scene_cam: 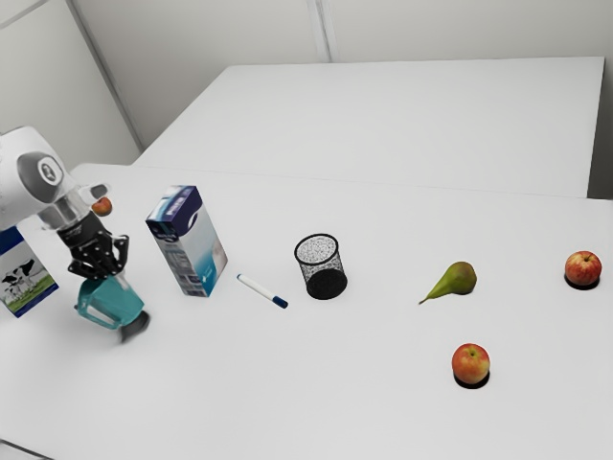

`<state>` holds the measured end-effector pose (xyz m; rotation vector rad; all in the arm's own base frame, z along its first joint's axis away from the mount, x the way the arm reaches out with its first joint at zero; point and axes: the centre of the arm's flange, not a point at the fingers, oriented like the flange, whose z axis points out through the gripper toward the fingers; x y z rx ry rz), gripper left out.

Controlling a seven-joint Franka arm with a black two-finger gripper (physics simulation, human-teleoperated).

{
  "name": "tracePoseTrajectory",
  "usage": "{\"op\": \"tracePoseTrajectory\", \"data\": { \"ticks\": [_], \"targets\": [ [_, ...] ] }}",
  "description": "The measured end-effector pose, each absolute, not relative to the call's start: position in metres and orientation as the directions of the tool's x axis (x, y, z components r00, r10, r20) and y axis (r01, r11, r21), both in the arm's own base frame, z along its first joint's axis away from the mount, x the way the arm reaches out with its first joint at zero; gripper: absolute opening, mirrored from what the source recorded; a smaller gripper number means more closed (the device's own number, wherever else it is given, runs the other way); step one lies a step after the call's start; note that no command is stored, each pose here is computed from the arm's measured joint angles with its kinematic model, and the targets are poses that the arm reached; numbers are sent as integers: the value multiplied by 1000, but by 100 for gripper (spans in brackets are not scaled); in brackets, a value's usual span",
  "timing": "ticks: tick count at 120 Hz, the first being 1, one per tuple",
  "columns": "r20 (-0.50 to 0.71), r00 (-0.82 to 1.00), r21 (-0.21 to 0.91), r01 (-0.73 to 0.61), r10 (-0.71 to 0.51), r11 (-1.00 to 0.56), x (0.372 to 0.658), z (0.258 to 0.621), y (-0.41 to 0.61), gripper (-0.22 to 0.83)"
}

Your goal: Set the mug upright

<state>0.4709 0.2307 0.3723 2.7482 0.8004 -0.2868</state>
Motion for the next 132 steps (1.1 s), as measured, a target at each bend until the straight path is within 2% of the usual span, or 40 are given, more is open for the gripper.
{"op": "tracePoseTrajectory", "data": {
  "ticks": [52, 91, 132],
  "targets": [
    [-284, 682, 25, 708, 674, -706, 464, 368, 220, -17],
    [-235, 634, -69, 745, 736, -664, 481, 366, 198, -17],
    [-223, 552, -147, 796, 803, -588, 485, 341, 200, -17]
  ]
}}
